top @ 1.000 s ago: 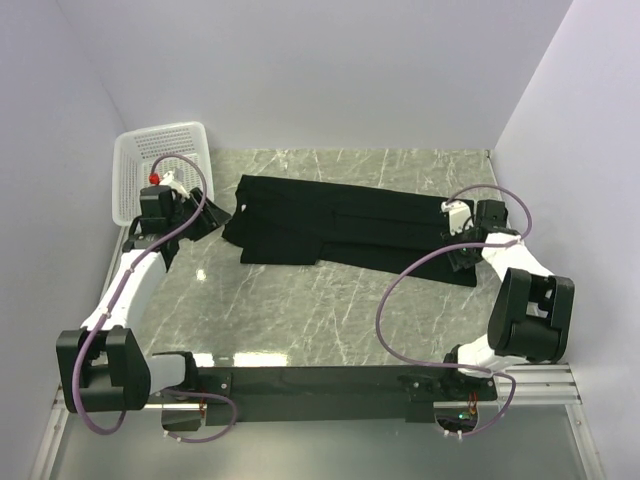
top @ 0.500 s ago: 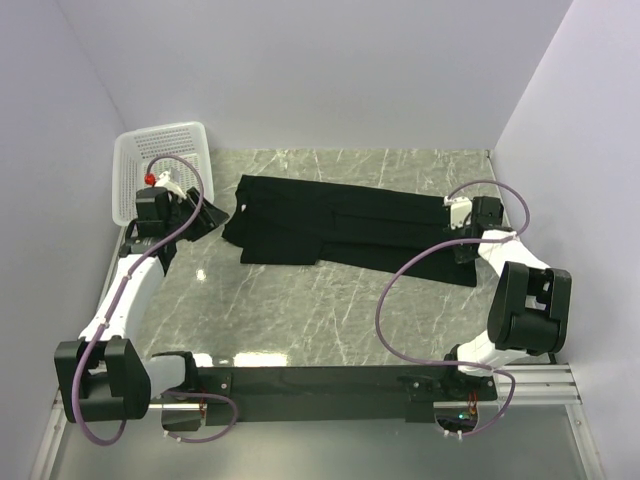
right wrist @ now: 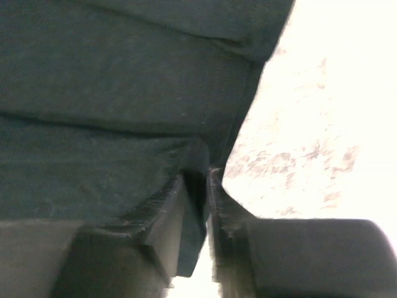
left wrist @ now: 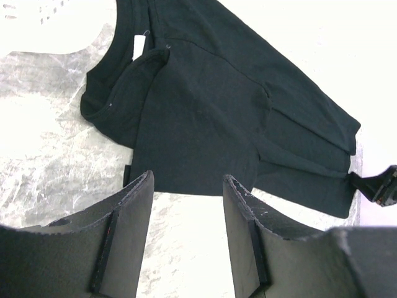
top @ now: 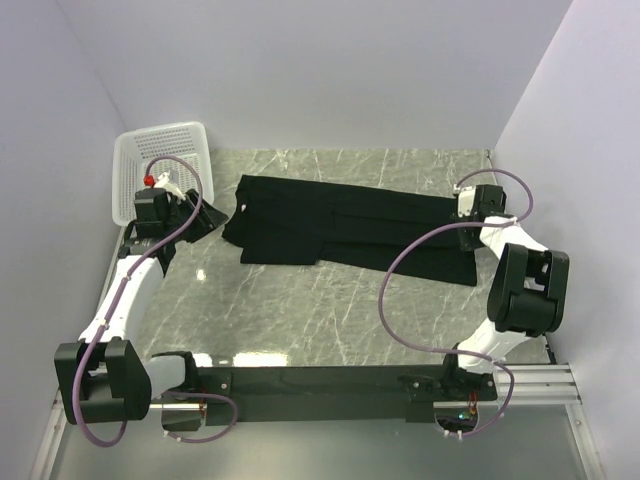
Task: Fold and stack the t-shirts
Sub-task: Smooth out the T-shirt at the center of the board.
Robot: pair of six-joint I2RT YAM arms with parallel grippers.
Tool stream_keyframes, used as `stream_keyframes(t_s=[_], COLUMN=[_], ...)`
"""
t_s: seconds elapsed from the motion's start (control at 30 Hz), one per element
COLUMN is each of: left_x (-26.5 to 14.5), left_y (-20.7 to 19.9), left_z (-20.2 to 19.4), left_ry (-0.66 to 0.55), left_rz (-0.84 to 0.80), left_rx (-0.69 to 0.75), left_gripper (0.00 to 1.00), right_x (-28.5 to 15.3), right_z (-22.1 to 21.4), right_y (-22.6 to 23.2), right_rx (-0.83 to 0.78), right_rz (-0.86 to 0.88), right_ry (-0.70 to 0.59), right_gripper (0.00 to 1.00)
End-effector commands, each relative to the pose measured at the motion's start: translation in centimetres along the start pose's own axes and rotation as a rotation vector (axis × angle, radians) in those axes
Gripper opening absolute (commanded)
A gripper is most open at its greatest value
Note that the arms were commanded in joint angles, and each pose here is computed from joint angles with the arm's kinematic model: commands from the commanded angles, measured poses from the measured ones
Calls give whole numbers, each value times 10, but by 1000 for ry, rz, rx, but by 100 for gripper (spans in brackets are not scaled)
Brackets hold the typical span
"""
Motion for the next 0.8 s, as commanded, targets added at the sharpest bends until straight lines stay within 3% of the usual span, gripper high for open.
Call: stream_keyframes(t_s=[0.0,0.1,0.47,0.57,0.67,0.77], left_x=[-7,-9,-10,-10,-12,-15], left_y=[-7,-8,-6,-5,-6,-4], left_z=[6,7,6,4,1,-3], left_ry=[-13,-20,-13,2,14,37], left_rz=[-35,-32,-15,-18,-30,-32], left_rx=[22,26,23,22,30,43], left_gripper=[54,54,56,56,56,56], right_x=[1,0,-17,-18,-18,-5], right_z=[15,16,16,17,18,17], right_y=[-17,-21,-40,-33,-24,-22], right_rx=[59,73,134,105,33,32], right_rz=[-94,-112,-179,-62,119,179], right_ry=[-19,-27,-67,-109,-108,-40], right_gripper=[40,50,50,44,28,11])
Point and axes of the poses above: each gripper's point midway between its finger pads, its own x axis out along the fingers, its own y axis along the line the jaws close on, z = x × y, the point moved 10 cm from there along -x, back along the fingers, and after that the axes turned 5 degrees about -x, right-handed, at the moved point
